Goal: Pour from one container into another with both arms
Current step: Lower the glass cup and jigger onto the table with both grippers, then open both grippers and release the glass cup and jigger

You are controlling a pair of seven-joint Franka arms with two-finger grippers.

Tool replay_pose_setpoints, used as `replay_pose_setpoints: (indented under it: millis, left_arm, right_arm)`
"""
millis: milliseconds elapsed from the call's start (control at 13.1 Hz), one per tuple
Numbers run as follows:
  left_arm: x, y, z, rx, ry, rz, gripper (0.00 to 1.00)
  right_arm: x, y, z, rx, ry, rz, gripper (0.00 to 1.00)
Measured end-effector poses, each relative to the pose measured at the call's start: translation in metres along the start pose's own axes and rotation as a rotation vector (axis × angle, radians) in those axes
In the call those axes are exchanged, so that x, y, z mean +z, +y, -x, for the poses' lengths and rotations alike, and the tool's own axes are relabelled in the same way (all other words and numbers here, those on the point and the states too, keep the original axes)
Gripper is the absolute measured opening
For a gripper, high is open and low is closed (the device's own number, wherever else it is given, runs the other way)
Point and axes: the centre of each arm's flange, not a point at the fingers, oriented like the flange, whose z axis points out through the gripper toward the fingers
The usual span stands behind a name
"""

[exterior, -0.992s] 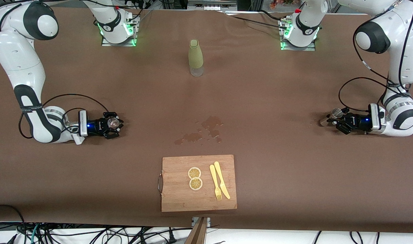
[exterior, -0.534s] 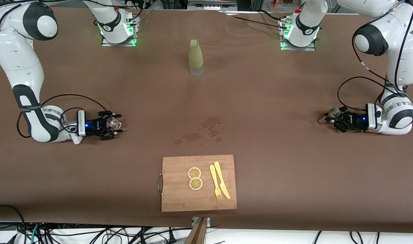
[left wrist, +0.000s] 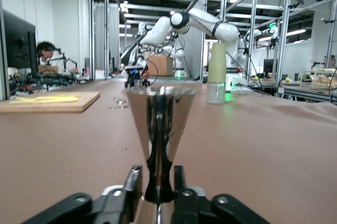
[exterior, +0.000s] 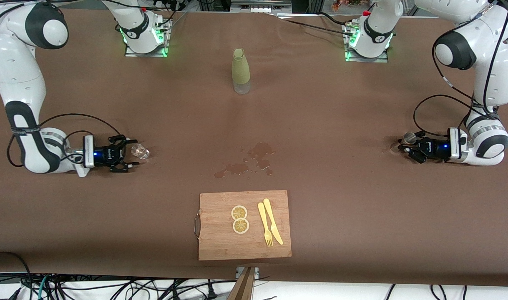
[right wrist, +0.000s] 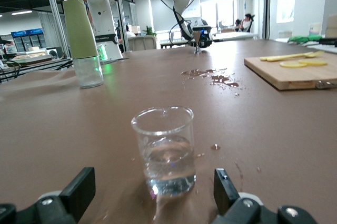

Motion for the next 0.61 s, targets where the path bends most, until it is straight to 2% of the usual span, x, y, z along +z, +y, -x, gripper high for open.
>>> replay_pose_setpoints:
  millis: [229, 458, 610]
  left_arm:
    - [-0.011, -0.018, -0.017, -0.044, -0.060, 0.025, 0.71]
    - [-0.030, -0.049, -0.063, -0.167, -0.164, 0.051, 0.99]
    - [-0.039, -0.061, -0.097, -0.274, -0.236, 0.060, 1.00]
  right_arm:
    - [-0.052, -0.013, -0.031, 0.101, -0.103, -0.011, 1.00]
    - [-0.093, -0.028, -0.072, 0.226, -0.193, -0.028, 1.00]
    - [-0.113, -0.033, -0.109, 0.331, -0.268, -0.024, 1.00]
